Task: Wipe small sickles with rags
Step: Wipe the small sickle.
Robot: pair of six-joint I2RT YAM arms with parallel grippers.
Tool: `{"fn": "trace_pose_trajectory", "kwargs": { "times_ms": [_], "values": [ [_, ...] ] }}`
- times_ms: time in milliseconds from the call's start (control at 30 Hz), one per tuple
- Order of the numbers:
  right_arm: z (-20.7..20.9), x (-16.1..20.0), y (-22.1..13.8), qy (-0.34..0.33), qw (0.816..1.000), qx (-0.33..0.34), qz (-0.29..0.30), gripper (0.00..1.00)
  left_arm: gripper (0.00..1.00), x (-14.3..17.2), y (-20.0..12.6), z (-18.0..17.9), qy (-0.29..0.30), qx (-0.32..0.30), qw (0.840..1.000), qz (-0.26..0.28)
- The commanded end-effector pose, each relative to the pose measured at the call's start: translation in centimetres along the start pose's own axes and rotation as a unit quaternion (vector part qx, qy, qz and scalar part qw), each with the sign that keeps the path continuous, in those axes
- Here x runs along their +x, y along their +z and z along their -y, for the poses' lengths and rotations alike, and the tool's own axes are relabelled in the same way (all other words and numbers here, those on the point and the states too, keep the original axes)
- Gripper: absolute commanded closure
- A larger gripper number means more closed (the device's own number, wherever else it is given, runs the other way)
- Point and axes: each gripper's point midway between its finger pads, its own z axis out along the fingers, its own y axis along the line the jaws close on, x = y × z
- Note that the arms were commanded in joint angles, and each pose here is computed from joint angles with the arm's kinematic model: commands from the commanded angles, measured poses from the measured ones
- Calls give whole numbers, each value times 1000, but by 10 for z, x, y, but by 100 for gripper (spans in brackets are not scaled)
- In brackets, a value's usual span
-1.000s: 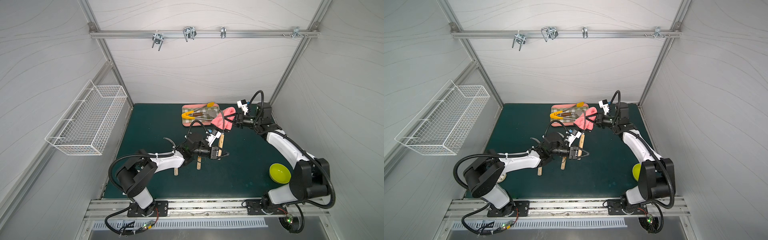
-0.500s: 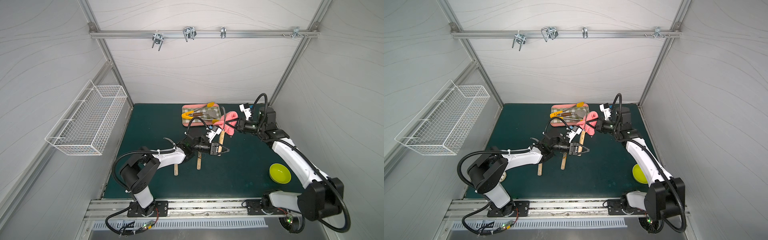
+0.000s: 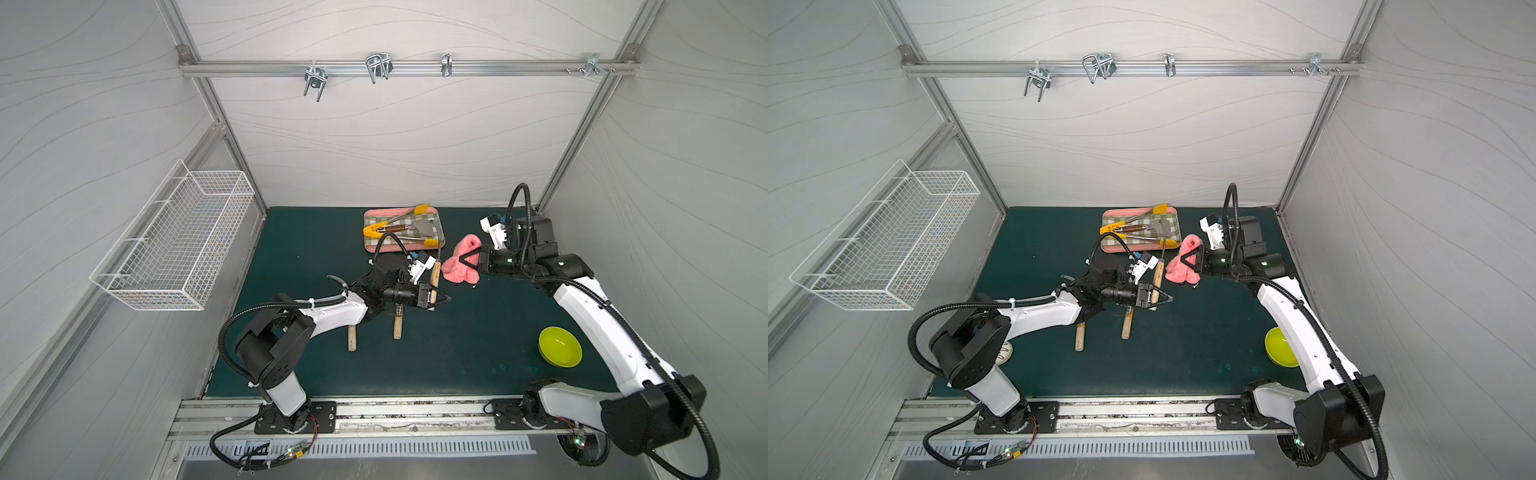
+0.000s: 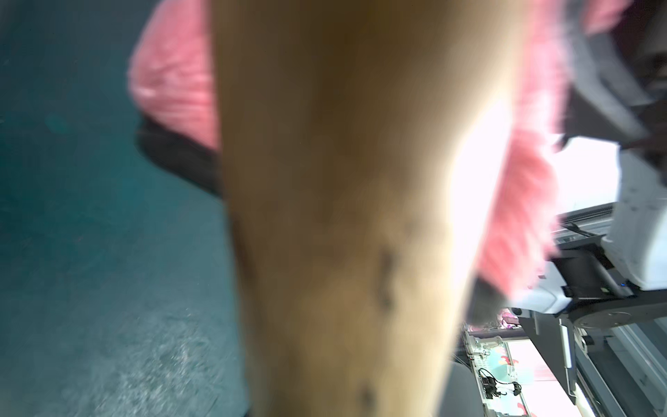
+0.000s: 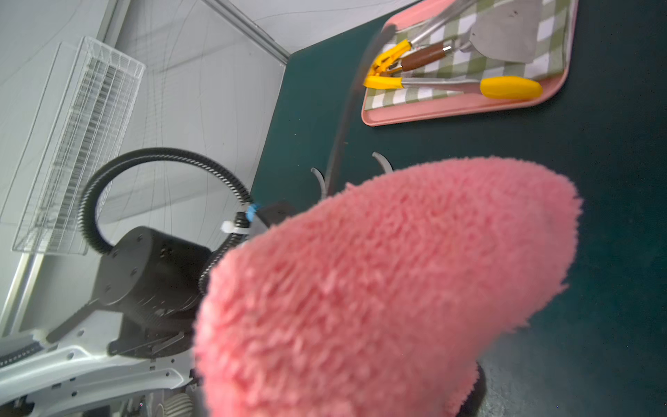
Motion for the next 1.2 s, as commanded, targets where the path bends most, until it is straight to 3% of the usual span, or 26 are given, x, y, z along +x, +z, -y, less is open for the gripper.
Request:
{"fn": "trace_pose_trajectory", "kwargs": {
  "times_ms": [0, 167, 467, 833, 1167],
  "values": [
    [-18, 13, -3, -49, 998, 2, -37, 97, 100, 2, -5, 1, 28, -17, 999, -4],
    [-23, 25, 22, -62, 995, 3, -77, 97, 100, 5, -7, 4, 38, -21, 999, -10],
    [5, 33, 67, -44, 991, 27, -126, 97, 100, 26, -3, 26, 88, -25, 995, -30],
    [28, 12, 95, -16, 992, 19, -126, 97, 100, 54, -10, 43, 159, -60, 984, -55],
    [23, 1, 113, -33, 989, -24, -145, 97, 100, 74, -11, 43, 183, -71, 976, -90]
  ]
}}
